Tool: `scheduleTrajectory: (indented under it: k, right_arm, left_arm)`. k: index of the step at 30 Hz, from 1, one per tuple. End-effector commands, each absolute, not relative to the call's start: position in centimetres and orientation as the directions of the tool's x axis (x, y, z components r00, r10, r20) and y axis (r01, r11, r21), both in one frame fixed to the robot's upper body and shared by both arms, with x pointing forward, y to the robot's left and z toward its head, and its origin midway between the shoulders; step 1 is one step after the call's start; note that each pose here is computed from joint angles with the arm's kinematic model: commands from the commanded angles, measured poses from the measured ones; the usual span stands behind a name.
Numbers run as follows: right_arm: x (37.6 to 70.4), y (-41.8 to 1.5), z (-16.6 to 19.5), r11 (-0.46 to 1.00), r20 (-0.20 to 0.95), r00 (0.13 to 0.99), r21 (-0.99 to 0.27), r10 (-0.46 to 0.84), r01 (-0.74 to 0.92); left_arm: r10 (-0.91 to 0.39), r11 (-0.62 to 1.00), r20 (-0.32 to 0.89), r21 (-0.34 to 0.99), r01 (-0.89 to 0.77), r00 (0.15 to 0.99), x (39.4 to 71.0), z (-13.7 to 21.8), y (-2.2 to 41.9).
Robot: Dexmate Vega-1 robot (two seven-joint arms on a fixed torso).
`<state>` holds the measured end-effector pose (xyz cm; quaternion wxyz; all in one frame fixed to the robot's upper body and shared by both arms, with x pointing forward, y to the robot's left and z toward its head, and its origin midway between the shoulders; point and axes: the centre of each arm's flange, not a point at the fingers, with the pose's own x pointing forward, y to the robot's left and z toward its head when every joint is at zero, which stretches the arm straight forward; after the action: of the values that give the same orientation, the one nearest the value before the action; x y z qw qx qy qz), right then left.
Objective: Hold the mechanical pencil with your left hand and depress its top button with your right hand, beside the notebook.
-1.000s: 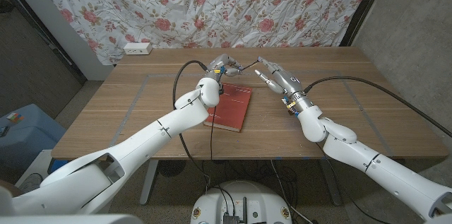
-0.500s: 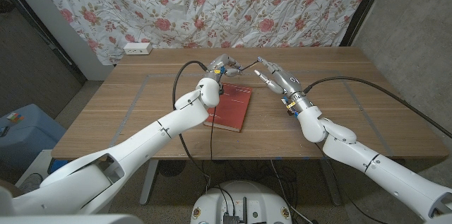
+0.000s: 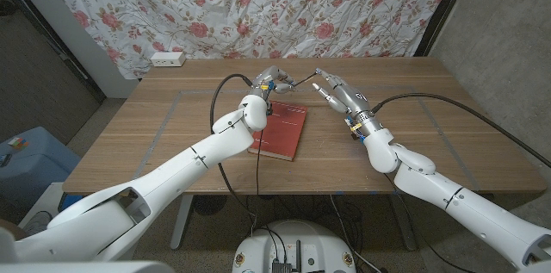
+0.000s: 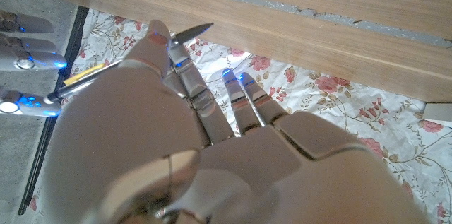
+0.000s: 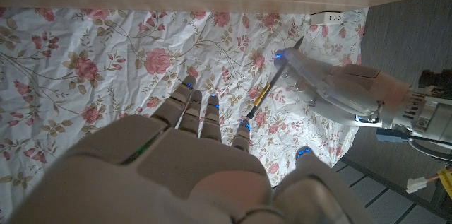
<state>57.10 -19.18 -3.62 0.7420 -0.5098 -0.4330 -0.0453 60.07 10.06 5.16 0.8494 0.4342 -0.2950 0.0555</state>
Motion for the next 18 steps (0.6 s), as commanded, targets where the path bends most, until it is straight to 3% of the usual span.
scheduleTrajectory:
  k: [1, 18]
  right_arm:
    - [57.01, -19.73, -3.36, 0.482, 0.699, 0.614, -0.707, 0.366, 0.517]
    - [56.88, -20.14, -3.54, 0.494, 0.705, 0.619, -0.698, 0.345, 0.519]
  left_arm:
    - [-0.162, 0.615, 0.548, 0.706, -0.350, 0.821, 60.03, 5.15, 10.22]
    - [-0.155, 0.617, 0.548, 0.704, -0.353, 0.822, 59.90, 4.98, 10.24]
